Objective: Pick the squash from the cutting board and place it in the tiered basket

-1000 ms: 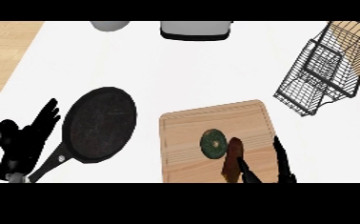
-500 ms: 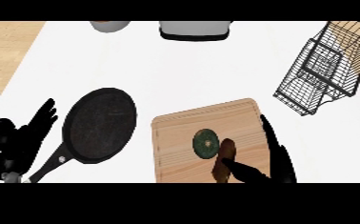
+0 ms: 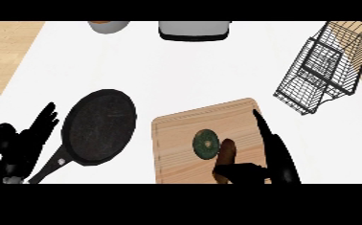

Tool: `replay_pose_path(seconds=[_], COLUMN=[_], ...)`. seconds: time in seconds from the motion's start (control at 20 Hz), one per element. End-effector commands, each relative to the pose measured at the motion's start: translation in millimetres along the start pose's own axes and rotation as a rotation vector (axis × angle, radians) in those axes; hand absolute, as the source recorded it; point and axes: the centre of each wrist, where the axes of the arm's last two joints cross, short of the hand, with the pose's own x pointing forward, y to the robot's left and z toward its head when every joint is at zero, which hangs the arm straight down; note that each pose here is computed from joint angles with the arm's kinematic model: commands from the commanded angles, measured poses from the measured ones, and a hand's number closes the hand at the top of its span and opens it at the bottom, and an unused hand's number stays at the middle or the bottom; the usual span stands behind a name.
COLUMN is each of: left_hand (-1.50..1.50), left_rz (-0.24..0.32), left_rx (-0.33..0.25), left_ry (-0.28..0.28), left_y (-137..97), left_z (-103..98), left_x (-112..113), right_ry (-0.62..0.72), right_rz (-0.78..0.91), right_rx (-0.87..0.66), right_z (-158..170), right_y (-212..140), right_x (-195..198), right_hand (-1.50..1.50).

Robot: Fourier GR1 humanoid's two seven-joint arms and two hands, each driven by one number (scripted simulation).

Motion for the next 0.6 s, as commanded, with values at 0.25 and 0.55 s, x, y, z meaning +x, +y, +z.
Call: replay_pose_path(seconds=[0.25, 0.55], left_hand=[0.00, 0.00], left_rz=[0.001, 0.015], left_rx=[0.005, 0.010], left_ry=[0.025, -0.001], left_y=[1.3, 13.7], left_z=[4.8, -9.4], left_x=[6.4, 4.3], right_ry=[0.139, 0.127], right_rz=[0.017, -0.021], right_rx=[0.018, 0.053], right_z=[14.6, -4.8], right_y=[-14.3, -5.3], right_x=[-7.5, -26.6], right_hand=[-1.50, -1.50])
